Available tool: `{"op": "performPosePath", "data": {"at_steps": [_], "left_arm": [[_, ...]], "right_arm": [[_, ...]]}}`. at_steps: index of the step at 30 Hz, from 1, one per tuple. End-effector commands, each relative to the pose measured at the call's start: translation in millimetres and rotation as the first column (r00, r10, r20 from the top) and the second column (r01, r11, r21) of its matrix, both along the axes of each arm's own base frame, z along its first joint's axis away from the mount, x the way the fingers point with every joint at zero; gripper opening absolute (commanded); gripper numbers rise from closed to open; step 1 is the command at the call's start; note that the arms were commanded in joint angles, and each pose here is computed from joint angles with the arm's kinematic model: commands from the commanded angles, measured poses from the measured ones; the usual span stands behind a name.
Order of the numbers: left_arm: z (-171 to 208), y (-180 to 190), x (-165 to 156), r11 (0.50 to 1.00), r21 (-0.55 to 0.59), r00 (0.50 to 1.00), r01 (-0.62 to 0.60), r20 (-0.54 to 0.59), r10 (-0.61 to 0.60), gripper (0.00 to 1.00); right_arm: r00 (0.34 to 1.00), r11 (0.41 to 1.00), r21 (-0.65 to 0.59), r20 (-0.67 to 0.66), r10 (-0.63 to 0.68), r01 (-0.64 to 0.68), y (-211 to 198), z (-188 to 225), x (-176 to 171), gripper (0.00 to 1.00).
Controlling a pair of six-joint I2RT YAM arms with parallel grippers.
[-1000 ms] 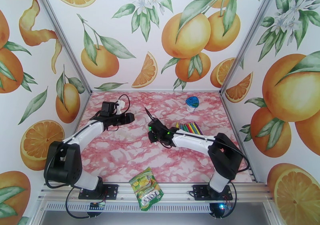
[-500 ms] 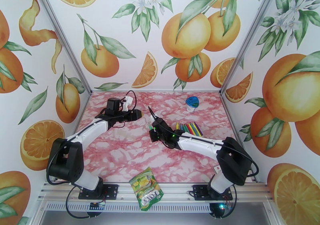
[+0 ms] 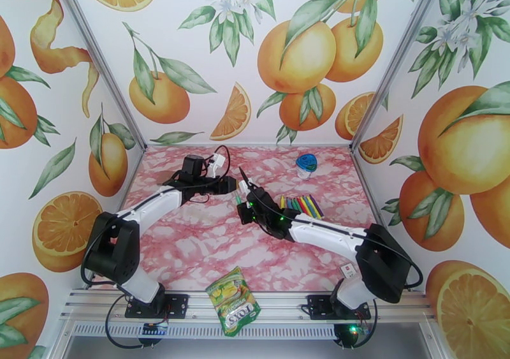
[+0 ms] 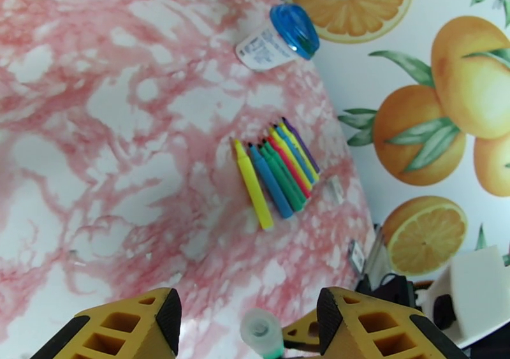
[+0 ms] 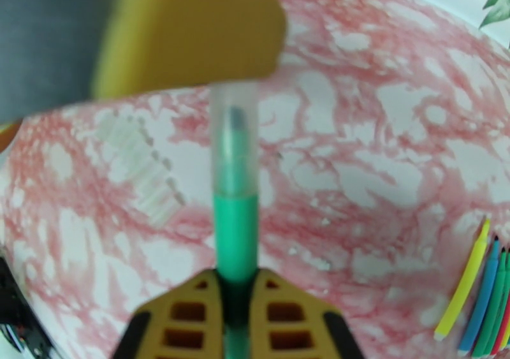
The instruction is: Open the pen caps
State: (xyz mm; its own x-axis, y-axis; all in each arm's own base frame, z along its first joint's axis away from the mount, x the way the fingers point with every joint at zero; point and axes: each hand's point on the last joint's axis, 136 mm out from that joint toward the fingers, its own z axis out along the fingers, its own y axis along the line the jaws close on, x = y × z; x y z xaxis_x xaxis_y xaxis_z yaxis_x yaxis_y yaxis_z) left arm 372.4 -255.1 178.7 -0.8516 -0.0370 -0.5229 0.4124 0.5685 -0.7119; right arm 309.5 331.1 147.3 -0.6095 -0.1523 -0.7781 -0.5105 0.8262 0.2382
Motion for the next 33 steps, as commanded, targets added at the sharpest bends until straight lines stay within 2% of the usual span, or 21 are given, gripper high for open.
{"op": "performPosePath", "data": {"at_steps": [1,12,22,24,29,33], "left_arm": [[16,-13,1,0.999,-0.026,0.998,0.045,0.035,-0.044,0.55],[11,-29,-8,0.995,-0.005,0.995,0.098,0.017,-0.097,0.39],[6,-31,-6,0.995,-0.003,0.995,0.095,-0.001,-0.095,0.20],[6,-31,-5,0.996,-0.002,0.996,0.090,0.000,-0.090,0.17],[7,-32,-5,0.996,-0.007,0.996,0.092,0.000,-0.092,0.14],[12,-34,-8,0.994,-0.025,0.994,0.107,0.005,-0.107,0.12]], "right_arm": [[0.999,1.000,0.031,0.052,-0.002,0.000,-1,15,4,0.10],[0.997,0.999,0.036,0.080,-0.021,0.018,-3,21,7,0.10],[0.996,0.999,0.026,0.082,-0.041,0.039,-7,20,9,0.10],[0.996,0.999,0.024,0.080,-0.039,0.037,-7,19,9,0.14],[0.997,0.999,0.021,0.070,-0.033,0.032,-5,14,9,0.34],[0.998,1.000,0.022,0.063,-0.024,0.023,-2,10,9,0.39]]}}
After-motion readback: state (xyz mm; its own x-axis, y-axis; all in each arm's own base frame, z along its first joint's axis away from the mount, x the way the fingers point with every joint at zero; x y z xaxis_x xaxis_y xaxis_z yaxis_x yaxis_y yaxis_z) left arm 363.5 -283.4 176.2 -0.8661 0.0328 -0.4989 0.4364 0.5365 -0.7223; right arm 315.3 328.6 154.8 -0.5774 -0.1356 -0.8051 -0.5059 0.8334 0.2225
